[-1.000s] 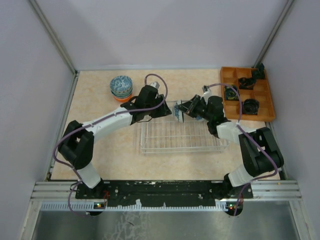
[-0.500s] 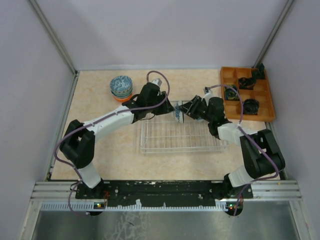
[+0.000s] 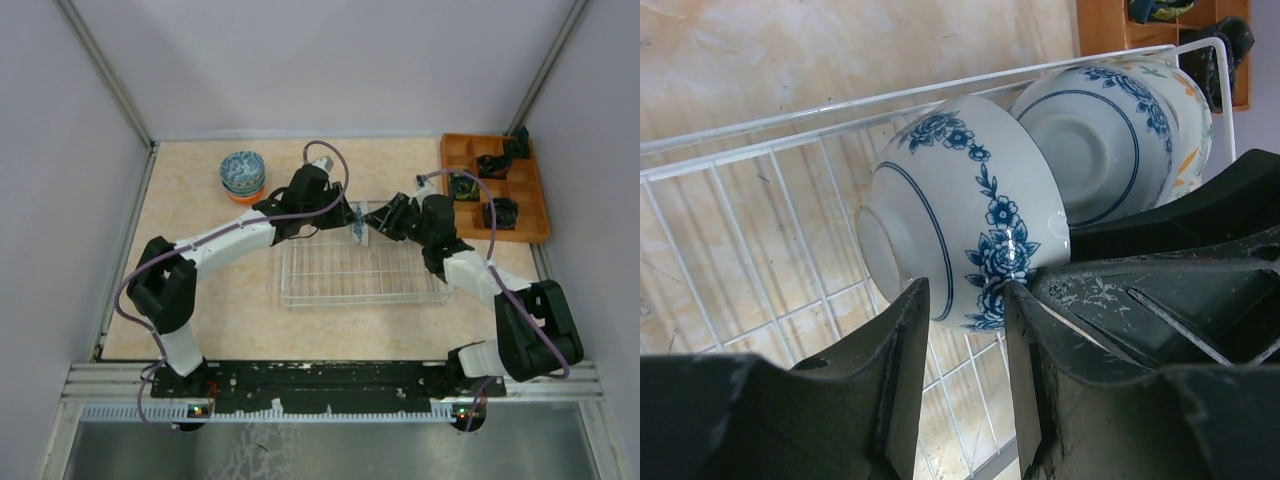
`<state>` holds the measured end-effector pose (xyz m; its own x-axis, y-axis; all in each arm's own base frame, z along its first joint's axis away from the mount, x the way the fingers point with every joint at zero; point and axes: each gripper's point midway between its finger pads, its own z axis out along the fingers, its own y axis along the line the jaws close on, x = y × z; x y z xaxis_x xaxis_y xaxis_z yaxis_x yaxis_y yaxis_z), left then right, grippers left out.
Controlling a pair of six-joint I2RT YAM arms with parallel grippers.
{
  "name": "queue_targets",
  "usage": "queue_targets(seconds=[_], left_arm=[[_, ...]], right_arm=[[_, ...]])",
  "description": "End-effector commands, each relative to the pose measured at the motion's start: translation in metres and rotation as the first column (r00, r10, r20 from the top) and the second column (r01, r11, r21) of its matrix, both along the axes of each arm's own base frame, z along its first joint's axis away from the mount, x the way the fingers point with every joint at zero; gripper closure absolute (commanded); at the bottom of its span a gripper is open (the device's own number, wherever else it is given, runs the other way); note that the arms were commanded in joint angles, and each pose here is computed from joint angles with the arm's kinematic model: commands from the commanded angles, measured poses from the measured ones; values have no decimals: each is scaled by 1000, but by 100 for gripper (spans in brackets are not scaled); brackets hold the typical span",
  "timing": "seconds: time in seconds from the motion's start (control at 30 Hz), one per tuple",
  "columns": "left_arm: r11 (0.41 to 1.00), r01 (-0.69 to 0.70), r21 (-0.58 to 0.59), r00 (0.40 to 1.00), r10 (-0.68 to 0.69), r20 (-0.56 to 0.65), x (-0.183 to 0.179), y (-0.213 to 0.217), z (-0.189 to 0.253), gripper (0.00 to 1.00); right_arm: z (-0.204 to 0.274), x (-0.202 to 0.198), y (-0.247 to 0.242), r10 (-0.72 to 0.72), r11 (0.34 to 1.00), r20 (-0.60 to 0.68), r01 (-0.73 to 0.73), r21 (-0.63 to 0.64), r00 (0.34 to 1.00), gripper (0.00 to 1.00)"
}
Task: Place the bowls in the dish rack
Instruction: Turn the bowl upside down on the dish rack.
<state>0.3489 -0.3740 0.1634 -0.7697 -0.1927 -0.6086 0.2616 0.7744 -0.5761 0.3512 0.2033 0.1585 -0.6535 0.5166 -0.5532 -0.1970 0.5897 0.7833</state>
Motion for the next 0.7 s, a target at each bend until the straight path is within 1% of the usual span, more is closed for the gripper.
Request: queue_targets(seconds=[0.0, 0.3, 0.4, 0.47, 0.53, 0.67], left_arm=[[999, 22, -30, 1000, -21, 21, 5, -17, 8, 58], [999, 42, -32, 999, -42, 8, 5, -32, 2, 58], [998, 49, -31, 999, -49, 4, 5, -36, 0, 58], [998, 53, -33, 999, -53, 3, 6, -39, 0, 58], [998, 56, -32, 998, -56, 1, 7, -43, -2, 59], [998, 62, -31, 998, -62, -4, 9, -48, -5, 59]], right_arm=[[25, 10, -14, -48, 998, 73, 51, -47, 996, 67], [41, 5, -23, -65, 994, 103, 73, -84, 993, 69], [57, 2, -27, -71, 992, 138, 84, -92, 988, 66], [68, -1, -30, -77, 991, 159, 93, -98, 984, 61], [79, -4, -34, -88, 988, 181, 109, -109, 980, 59], [98, -12, -45, -109, 984, 214, 136, -117, 971, 57]])
